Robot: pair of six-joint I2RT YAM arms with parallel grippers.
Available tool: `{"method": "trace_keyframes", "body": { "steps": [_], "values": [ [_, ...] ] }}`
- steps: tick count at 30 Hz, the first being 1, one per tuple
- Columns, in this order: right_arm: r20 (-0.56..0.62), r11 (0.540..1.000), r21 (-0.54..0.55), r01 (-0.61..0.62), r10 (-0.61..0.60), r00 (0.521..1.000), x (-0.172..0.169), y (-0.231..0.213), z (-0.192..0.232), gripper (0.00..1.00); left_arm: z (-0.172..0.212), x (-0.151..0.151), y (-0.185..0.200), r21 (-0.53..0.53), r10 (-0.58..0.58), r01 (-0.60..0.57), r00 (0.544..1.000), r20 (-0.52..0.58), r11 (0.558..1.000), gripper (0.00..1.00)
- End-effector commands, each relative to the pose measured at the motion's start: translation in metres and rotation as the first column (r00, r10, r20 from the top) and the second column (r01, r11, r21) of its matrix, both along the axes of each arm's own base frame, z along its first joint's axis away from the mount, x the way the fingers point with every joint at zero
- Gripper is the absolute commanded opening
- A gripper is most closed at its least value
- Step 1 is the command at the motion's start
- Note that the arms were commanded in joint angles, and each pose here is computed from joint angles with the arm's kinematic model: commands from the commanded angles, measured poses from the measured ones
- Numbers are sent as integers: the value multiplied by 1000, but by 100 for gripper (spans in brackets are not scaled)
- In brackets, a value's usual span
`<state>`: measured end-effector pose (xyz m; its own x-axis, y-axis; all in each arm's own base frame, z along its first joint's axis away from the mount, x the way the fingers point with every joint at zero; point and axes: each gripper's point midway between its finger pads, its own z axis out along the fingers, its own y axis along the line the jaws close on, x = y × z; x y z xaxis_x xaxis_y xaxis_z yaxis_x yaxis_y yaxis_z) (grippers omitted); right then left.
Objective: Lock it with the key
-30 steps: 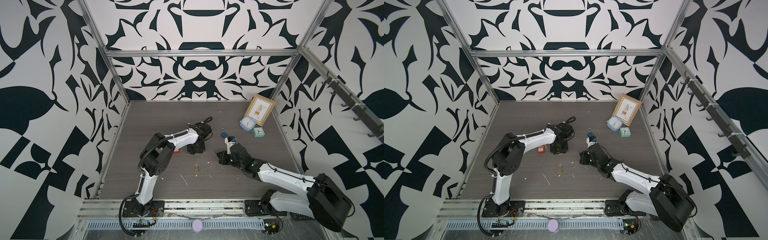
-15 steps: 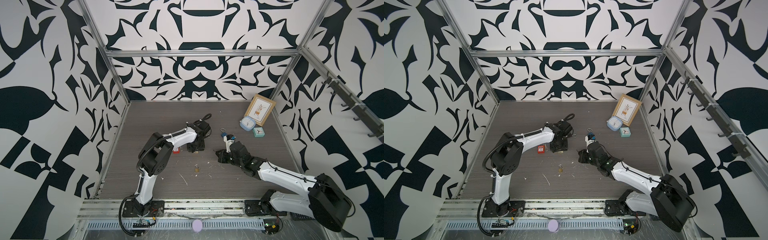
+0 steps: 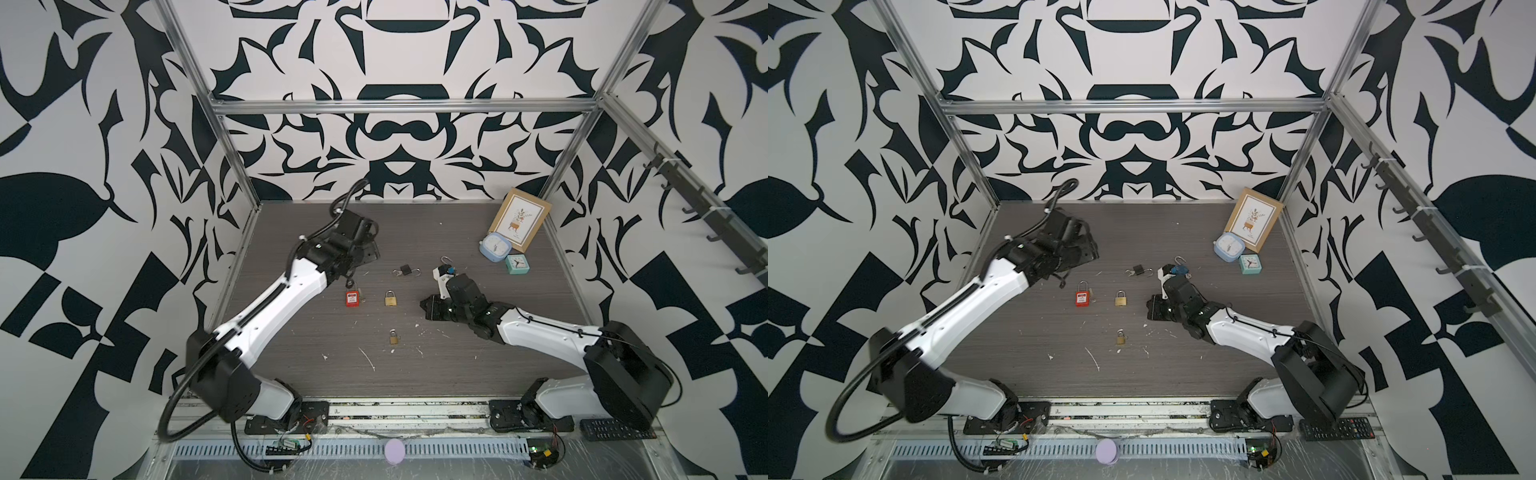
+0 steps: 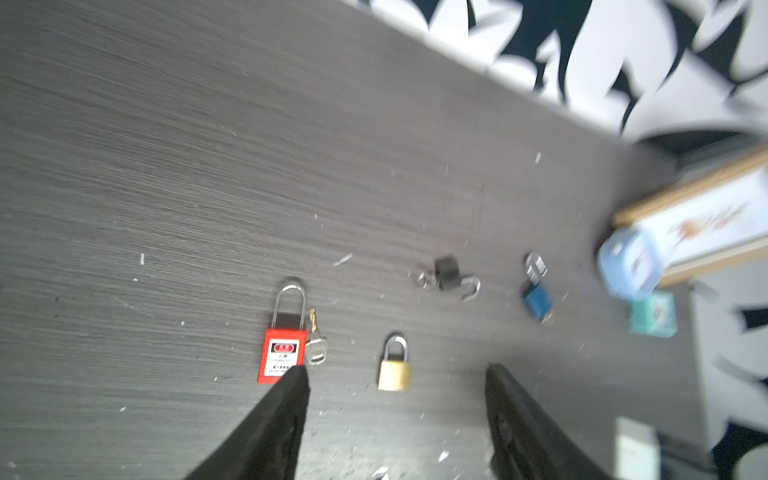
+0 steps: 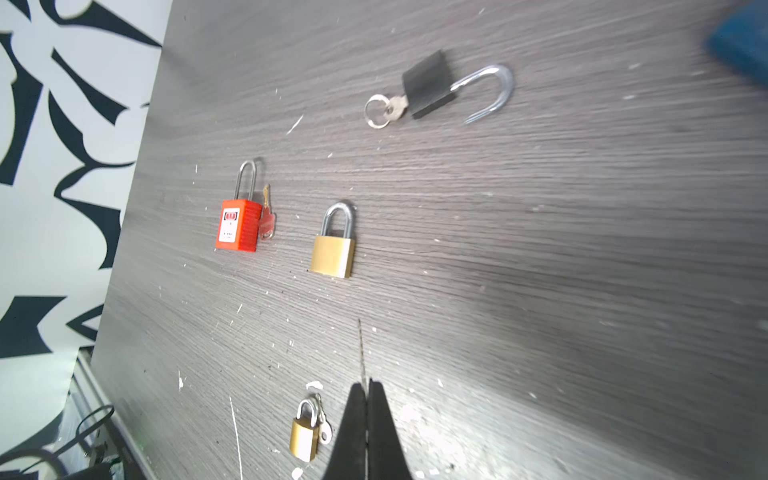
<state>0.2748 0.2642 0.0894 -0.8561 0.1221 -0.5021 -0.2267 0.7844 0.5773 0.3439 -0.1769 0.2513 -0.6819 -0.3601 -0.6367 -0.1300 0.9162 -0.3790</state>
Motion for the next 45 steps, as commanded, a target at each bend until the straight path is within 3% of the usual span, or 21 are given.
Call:
{"method": "trace_keyframes", "body": {
  "steps": [1,3,8,15,27,38,45],
  "values": [
    [40,993,75,-91,88,995,14,25,20,0,14,-5,41,-41,91,-85,985,147,995,84],
    [32,986,94,-137,134,990,18,34,16,0,17,-10,56,-135,104,-77,972,209,988,100],
    [-8,979,102,-175,177,984,33,42,2,0,1,-19,81,-261,140,-91,975,175,961,99],
    [-65,979,89,-183,189,980,41,50,-19,0,-20,-16,72,-257,98,-77,993,72,963,99],
    [-119,981,79,-179,187,975,46,56,-39,0,-18,-12,69,-275,93,-69,993,73,959,99],
    [-136,980,84,-178,189,973,48,59,-43,13,-20,-12,69,-274,97,-75,993,69,959,99],
    [-117,982,76,-173,181,977,50,58,-35,27,-16,-12,69,-275,97,-74,993,72,959,99]
  ]
}}
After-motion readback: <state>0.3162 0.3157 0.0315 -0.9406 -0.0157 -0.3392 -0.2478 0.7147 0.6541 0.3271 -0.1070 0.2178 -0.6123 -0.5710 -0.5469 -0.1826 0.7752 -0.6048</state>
